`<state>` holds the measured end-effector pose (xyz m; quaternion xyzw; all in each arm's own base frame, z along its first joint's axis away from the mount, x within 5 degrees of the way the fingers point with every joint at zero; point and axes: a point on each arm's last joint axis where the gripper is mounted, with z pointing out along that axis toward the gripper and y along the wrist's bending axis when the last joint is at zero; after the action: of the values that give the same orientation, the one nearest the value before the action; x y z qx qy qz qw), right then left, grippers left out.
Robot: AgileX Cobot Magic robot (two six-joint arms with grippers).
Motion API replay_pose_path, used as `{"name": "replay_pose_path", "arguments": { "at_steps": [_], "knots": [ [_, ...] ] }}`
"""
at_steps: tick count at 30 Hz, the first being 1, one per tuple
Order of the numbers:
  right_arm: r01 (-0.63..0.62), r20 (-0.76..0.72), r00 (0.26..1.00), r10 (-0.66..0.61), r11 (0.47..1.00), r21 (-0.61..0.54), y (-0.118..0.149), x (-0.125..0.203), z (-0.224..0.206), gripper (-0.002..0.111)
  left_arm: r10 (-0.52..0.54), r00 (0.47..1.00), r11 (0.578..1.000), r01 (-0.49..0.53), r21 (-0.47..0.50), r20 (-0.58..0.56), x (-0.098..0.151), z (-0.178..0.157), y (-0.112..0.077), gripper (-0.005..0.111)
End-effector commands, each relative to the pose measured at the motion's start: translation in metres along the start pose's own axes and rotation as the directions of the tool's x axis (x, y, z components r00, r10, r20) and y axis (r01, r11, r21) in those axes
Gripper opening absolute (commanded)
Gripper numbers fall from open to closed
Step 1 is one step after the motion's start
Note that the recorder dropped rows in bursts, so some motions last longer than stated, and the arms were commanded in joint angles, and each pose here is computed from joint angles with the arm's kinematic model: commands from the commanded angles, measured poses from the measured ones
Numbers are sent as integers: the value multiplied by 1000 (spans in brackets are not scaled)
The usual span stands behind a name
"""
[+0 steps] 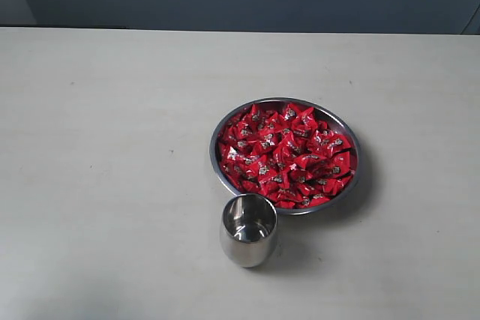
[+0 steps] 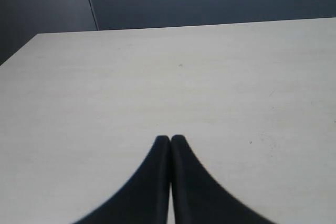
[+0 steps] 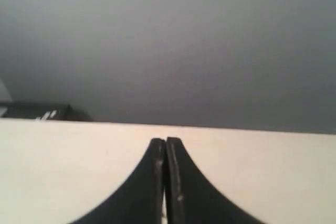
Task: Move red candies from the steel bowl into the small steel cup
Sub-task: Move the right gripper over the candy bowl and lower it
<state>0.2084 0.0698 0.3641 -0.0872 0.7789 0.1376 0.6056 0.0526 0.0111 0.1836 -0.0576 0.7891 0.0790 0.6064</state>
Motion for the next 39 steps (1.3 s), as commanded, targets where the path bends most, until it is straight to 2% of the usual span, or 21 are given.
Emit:
{"name": "replay_pose_path", "arguments": {
  "at_steps": [1,6,10,16,20,22,28,32,39],
  "knots": [
    [75,-207,974,-89,994,-76,18,18,40,-1,2,1000,1000,-2,5,8,1,0,0,0],
    [203,-364,891,-270,956,-213,42,32,67,-1,2,1000,1000,-2,5,8,1,0,0,0],
    [213,-435,845,-311,942,-259,47,48,88,-1,2,1000,1000,-2,5,8,1,0,0,0],
    [212,-462,831,-310,944,-252,47,68,112,-1,2,1000,1000,-2,5,8,1,0,0,0],
    [115,-509,832,-221,966,-231,49,84,128,-1,2,1000,1000,-2,5,8,1,0,0,0],
    [90,-609,762,-220,967,-237,49,109,138,-1,2,1000,1000,-2,5,8,1,0,0,0],
    [70,-719,659,-219,970,-232,46,151,158,-1,2,1000,1000,-2,5,8,1,0,0,0],
    [46,-712,667,-218,966,-253,50,149,159,-1,2,1000,1000,-2,5,8,1,0,0,0],
    [18,-728,628,-275,940,-340,68,126,169,-1,2,1000,1000,-2,5,8,1,0,0,0]
  ]
}}
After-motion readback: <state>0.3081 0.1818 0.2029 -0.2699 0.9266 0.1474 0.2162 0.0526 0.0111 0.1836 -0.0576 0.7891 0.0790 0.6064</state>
